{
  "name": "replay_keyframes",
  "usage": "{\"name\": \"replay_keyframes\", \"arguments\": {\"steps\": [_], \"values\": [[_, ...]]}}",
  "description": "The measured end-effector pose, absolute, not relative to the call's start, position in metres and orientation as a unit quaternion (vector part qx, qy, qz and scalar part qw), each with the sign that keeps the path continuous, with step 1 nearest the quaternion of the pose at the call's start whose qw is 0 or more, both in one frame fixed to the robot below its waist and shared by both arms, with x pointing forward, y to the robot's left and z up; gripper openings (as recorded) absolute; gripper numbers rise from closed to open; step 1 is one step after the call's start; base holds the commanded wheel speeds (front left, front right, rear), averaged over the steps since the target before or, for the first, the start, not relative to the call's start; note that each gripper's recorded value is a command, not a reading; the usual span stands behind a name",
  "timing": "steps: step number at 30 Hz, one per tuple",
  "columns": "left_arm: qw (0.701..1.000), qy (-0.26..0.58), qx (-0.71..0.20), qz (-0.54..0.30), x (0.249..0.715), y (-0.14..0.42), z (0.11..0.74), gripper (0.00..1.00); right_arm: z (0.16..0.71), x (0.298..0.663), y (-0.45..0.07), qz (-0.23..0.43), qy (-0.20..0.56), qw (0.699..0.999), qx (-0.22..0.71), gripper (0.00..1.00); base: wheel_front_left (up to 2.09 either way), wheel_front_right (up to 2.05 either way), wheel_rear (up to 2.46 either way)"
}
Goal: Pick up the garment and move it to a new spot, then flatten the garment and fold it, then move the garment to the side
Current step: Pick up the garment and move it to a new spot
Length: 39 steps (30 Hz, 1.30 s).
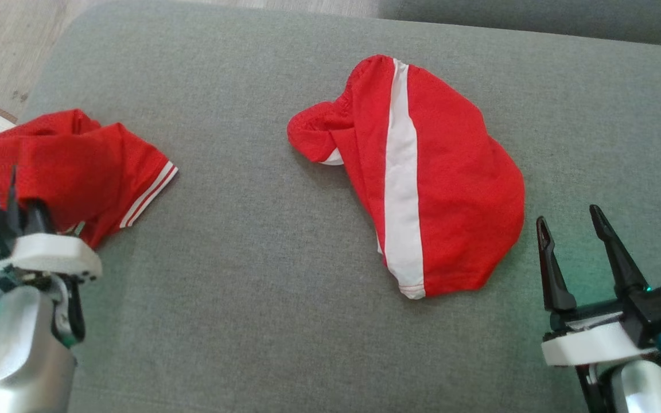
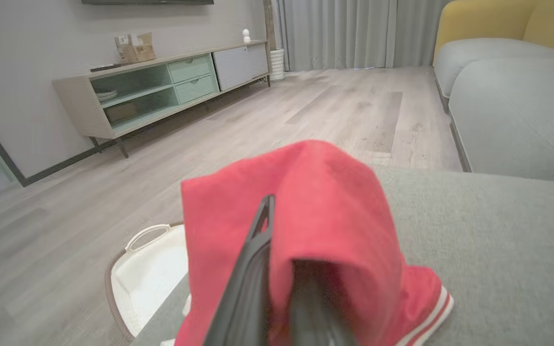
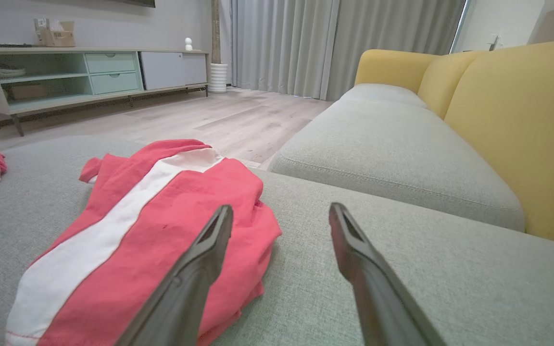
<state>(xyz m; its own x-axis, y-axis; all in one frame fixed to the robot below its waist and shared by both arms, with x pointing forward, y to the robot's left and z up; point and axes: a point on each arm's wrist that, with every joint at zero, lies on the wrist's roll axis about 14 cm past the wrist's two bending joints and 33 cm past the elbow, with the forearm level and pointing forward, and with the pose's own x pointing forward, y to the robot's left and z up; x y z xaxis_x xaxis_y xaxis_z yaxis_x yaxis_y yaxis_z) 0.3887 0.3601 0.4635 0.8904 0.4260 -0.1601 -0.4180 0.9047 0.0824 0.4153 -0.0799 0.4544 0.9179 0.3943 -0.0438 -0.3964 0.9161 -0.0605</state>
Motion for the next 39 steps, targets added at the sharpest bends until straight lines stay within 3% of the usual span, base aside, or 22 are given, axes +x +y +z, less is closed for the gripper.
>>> {"name": "replay_keyframes", "arguments": {"steps": [15,28,39], "values": [[0.985,0.078,0.005,0.153,0.350,0.283,0.448,1.00,0.489,0.401,-0.089,0.176,-0.024,0.984,-0.028,1.00,0.00,0.00,0.00],[0.997,-0.005,-0.055,0.044,0.327,0.183,0.488,1.00,0.509,0.363,-0.120,0.127,-0.047,0.991,-0.012,1.00,0.00,0.00,0.00],[0.998,-0.023,-0.062,-0.016,0.298,0.150,0.494,1.00,0.495,0.312,-0.132,0.106,-0.024,0.994,0.022,1.00,0.00,0.00,0.00]]}}
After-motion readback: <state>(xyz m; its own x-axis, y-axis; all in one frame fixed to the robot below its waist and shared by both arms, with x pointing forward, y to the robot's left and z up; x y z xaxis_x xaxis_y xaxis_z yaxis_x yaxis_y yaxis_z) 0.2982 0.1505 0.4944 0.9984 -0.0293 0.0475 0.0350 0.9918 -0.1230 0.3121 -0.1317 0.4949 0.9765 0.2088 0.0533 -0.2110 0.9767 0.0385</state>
